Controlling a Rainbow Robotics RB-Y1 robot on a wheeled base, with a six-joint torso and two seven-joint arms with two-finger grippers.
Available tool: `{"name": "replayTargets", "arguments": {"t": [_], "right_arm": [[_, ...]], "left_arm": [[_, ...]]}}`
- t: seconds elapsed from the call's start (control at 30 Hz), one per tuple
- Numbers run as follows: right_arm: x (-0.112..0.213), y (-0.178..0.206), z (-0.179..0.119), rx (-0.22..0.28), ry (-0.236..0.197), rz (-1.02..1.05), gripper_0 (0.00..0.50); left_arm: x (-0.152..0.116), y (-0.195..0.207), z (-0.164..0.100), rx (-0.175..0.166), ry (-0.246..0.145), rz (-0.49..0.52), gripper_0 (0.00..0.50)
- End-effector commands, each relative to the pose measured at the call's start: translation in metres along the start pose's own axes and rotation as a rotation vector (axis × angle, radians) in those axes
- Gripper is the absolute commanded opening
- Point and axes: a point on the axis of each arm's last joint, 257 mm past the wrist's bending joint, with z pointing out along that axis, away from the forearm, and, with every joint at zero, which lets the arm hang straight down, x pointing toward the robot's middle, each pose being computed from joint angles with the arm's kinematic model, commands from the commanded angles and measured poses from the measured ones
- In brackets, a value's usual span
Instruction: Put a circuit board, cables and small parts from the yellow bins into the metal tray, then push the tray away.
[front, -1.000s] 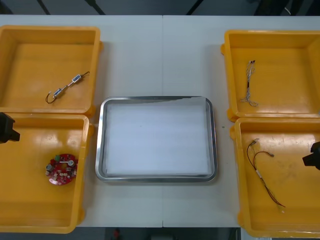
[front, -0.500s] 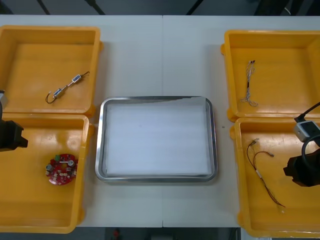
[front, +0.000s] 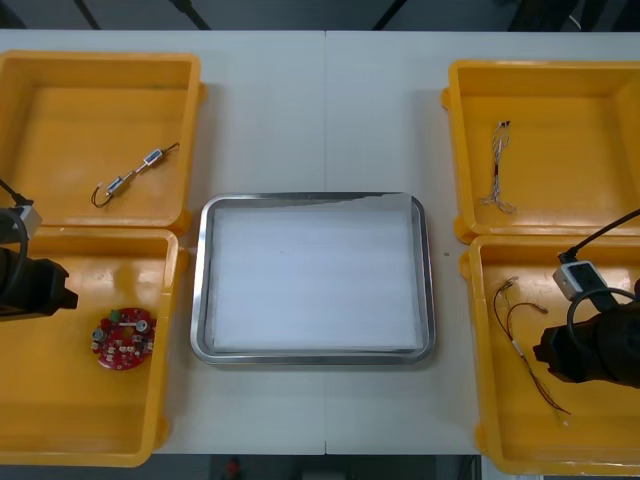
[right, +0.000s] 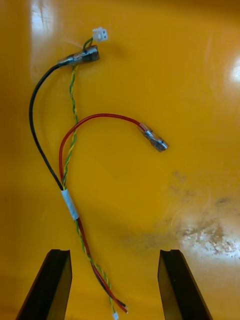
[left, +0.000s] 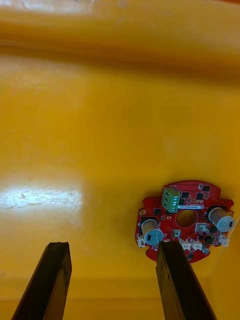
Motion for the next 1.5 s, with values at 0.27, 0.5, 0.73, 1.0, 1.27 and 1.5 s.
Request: {"name": "replayTargets", "arguments": {"t": [0.27, 0.5, 0.73, 1.0, 1.27, 1.5], "right_arm": [[0.003, 0.024, 0.024, -0.026, 0.000, 0.018, 0.500], [0.002, 0.029, 0.028, -0.021, -0.002, 0.008, 0.500], [0.001, 0.034, 0.030, -0.014, -0.005, -0.007, 0.500], [-0.004, 0.040, 0.032, -0.019, -0.011, -0.022, 0.500], [-0.008, 0.038, 0.046, -0.024, -0.016, -0.015, 0.500], [-0.007, 0.037, 0.047, -0.017, -0.011, -0.013, 0.227]], "left_arm": [[0.014, 0.008, 0.017, -0.032, 0.003, 0.103, 0.500], [0.021, 0.002, 0.025, -0.027, 0.012, 0.122, 0.500], [0.024, -0.014, 0.025, 0.009, 0.018, 0.106, 0.500], [0.027, -0.034, 0.026, 0.054, 0.022, 0.074, 0.500], [0.031, -0.040, 0.029, 0.066, 0.023, 0.055, 0.500], [0.029, -0.042, 0.037, 0.066, 0.010, 0.068, 0.500]]}}
